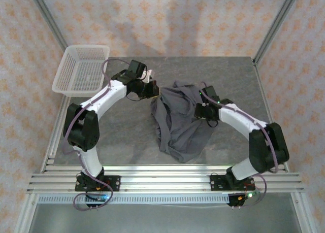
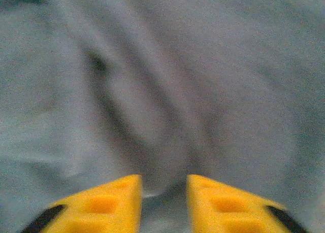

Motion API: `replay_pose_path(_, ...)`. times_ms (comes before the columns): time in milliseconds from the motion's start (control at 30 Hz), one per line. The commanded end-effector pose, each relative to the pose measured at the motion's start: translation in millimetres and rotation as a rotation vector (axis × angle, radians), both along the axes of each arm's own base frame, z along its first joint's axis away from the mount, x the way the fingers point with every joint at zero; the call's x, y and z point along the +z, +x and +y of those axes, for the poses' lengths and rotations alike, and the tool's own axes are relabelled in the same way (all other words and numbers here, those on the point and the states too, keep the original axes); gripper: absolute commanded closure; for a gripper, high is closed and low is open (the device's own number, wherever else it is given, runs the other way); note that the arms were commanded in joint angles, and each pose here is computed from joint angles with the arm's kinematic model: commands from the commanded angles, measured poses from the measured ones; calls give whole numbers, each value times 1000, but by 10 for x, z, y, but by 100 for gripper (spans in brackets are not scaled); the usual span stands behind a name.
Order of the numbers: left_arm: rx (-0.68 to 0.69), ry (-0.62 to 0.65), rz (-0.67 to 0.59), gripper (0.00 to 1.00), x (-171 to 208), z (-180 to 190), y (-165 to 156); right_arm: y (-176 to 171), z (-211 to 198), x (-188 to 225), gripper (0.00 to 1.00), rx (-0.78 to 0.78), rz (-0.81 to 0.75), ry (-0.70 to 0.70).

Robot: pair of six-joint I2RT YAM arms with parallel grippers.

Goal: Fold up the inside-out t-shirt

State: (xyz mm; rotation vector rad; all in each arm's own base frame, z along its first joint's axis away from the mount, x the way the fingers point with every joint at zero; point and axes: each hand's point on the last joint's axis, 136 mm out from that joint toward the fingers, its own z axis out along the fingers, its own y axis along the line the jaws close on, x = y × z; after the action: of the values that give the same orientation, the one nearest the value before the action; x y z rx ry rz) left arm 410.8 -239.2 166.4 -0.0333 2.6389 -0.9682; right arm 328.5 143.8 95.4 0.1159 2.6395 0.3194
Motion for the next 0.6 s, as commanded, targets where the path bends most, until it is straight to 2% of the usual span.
replay_pose_path(0,-35,-34,-39,100,197,-95,12,238,517,608,49,290,-352,-6)
replay_pose_path(67,-38,-33,-39,100,197,-102,5,253,815,754,35,469,-513,9)
replay_pose_path(100,-37,-32,-37,100,192,-102,-3,255,952,796,22,546,-577,30)
replay_pose_path(133,-36,-31,-37,100,198,-100,-5,266,1063,820,15,601,-625,37)
replay_pose_path(200,-38,-29,-40,100,208,-103,-16,364,1200,792,12,646,-651,19)
replay_pose_path(300,-33,-25,-49,100,242,-86,-19,588,1310,580,13,677,-608,-51)
replay_pose_path(433,-32,-28,-66,100,323,-82,-20,890,1334,303,14,644,-607,-162)
replay_pose_path(500,-32,-17,-73,100,345,-61,-25,1002,1302,204,22,611,-594,-207)
replay_pose_path(567,-30,16,-78,100,345,-10,-40,1025,1298,160,39,613,-572,-222)
